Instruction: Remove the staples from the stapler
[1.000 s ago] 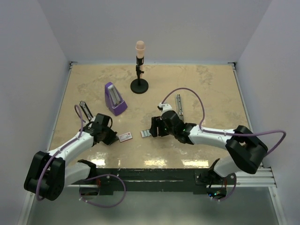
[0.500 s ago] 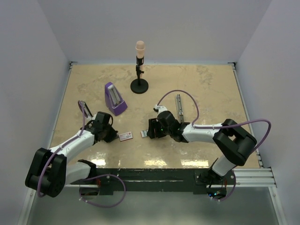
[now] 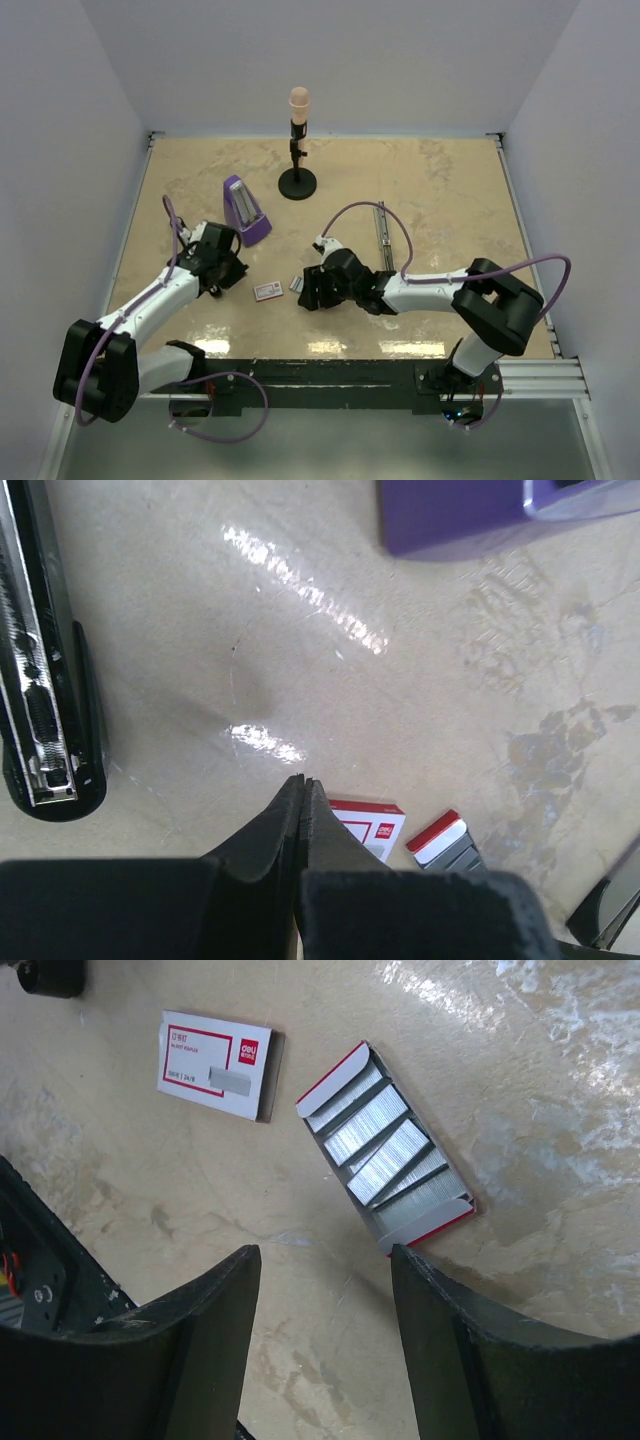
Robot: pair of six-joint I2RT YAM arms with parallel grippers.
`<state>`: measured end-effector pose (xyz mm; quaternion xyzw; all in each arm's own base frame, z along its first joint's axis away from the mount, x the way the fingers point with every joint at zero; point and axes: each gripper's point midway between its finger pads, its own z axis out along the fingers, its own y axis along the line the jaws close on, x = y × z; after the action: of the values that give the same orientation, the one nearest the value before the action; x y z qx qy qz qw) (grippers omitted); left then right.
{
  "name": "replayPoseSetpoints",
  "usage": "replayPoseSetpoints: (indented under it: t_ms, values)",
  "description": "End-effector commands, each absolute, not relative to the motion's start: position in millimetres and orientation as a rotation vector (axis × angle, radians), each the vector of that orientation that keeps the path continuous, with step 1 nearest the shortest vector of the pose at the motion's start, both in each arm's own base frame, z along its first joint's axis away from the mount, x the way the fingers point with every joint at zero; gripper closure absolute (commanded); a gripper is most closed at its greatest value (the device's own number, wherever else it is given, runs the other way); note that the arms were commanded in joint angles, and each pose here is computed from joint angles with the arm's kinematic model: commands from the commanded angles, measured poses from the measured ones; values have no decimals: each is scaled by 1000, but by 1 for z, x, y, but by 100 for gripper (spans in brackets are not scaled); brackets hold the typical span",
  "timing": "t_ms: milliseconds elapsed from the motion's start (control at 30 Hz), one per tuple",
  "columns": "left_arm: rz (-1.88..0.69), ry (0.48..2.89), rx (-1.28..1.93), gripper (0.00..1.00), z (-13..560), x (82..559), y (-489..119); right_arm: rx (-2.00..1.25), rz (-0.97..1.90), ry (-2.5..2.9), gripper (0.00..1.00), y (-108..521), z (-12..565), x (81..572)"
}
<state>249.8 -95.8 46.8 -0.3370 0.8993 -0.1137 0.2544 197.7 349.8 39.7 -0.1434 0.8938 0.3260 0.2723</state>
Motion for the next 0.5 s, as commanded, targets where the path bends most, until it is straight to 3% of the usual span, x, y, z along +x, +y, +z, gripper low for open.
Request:
replayPoseSetpoints:
  t_ms: [0,267,467]
  values:
    - [-245,2356,-849,100,83,265,-84,-381,927,2346,40,360,72,203]
    - [-456,2391,-562,100,104,269,-110,-754,569,2075,32,342,108,245]
    - [-513,2453,-551,80,91,254,-110,-1037,536,1984,28,364,92,250]
